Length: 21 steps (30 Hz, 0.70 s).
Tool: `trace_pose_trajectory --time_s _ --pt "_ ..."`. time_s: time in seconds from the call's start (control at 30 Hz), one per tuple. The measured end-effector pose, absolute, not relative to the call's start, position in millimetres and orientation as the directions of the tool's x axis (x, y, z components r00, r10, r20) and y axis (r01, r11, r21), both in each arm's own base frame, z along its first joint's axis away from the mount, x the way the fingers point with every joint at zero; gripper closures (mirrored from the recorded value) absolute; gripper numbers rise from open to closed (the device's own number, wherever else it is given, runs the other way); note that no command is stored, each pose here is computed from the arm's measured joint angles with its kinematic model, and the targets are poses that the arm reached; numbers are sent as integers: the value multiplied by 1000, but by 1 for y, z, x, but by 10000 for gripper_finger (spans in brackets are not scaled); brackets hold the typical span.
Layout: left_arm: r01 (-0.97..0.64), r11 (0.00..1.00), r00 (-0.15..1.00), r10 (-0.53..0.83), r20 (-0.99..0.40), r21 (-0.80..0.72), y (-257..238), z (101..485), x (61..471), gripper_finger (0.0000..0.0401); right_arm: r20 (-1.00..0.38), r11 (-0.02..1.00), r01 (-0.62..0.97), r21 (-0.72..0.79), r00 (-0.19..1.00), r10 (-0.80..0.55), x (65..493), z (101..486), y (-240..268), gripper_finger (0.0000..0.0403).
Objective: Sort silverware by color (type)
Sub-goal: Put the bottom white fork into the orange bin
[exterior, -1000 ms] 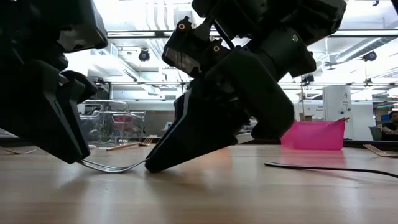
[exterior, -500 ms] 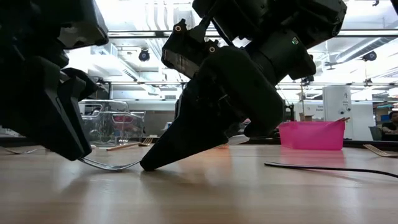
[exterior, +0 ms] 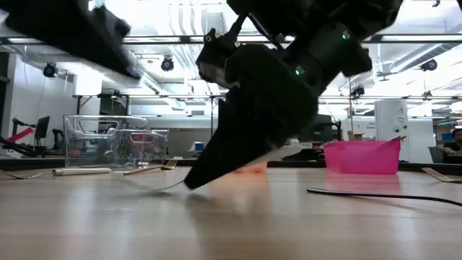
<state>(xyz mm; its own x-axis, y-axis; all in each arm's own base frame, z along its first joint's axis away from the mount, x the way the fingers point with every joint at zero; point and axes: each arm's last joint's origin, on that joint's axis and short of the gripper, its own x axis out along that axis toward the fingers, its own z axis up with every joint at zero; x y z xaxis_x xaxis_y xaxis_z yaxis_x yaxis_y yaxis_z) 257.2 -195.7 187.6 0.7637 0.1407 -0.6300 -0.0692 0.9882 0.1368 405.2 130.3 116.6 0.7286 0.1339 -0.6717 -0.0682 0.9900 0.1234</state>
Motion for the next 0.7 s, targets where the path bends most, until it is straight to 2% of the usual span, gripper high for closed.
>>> trace_pose_trajectory --time_s 0.17,0.27,0.33,0.53,0.7 --pt "-154 917 845 315 -433 368 -181 228 249 353 -672 993 24 116 738 60 402 139 119 370" --pt "-282 819 835 466 -293 499 -167 253 243 353 -664 991 67 113 747 25 400 154 109 370" --pt "-349 769 816 530 -231 536 -157 267 238 353 -648 989 92 117 762 5 400 165 101 370" --pt "-434 731 779 598 -187 527 -126 294 231 353 -626 970 222 101 772 -112 396 194 68 370" --pt "-463 689 730 653 -200 558 -105 285 230 353 -589 932 338 128 782 -203 395 211 34 370"
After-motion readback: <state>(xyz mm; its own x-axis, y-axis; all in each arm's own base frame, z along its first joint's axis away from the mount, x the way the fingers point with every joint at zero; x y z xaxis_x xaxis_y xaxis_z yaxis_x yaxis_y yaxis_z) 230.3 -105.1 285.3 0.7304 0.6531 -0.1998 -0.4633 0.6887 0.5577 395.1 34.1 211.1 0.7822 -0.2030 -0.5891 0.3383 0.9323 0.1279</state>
